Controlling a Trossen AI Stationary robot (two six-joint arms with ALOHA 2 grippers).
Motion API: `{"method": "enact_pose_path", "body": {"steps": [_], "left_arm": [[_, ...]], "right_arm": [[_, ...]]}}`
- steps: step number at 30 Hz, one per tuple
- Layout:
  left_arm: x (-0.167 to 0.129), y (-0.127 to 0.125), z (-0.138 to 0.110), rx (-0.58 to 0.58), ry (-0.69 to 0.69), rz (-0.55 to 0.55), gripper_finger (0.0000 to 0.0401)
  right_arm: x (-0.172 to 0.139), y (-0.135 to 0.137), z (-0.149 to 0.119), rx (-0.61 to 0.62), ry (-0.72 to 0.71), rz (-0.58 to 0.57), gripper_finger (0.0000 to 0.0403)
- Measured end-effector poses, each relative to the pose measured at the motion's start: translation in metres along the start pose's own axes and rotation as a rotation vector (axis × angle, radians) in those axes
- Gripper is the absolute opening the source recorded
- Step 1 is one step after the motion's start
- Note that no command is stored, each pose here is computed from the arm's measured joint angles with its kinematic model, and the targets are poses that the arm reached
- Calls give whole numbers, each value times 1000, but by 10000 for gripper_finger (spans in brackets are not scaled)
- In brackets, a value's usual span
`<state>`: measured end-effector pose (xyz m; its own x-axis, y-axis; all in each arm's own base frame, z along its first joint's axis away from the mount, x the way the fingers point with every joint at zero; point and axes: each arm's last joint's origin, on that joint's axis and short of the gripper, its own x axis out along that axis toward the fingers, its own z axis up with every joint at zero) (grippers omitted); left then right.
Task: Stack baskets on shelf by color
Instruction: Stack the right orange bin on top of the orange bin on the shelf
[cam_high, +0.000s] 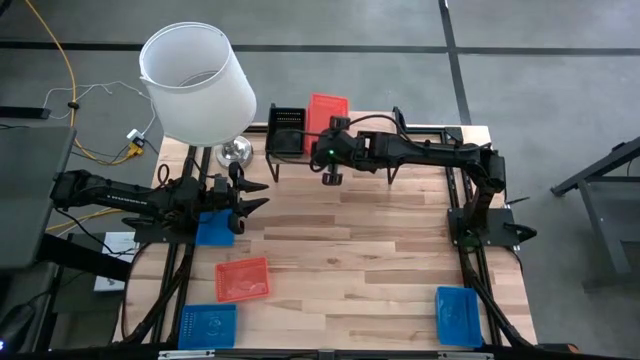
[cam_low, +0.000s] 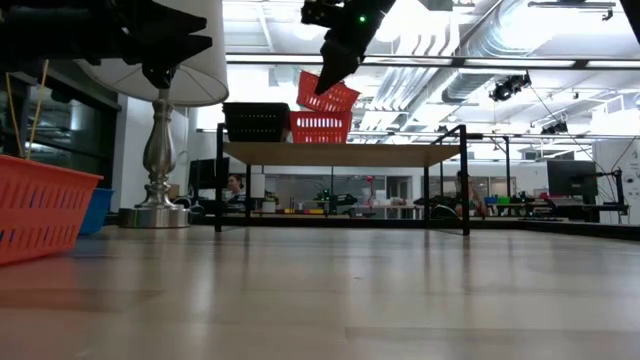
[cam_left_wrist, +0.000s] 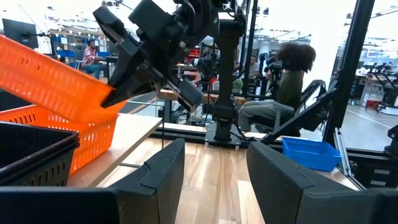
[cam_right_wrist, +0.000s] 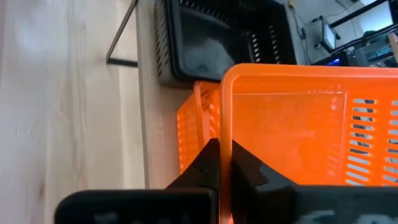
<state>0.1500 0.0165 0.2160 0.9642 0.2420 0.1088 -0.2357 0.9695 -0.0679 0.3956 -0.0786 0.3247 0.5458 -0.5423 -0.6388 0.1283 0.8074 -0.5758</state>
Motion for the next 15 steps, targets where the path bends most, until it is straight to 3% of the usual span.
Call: {"method": "enact_pose_path", "body": {"steps": [15], "left_arm": [[0,0,0,0,0,0,161]], "right_arm": [[0,1,-3,-17,31,14,0]]}}
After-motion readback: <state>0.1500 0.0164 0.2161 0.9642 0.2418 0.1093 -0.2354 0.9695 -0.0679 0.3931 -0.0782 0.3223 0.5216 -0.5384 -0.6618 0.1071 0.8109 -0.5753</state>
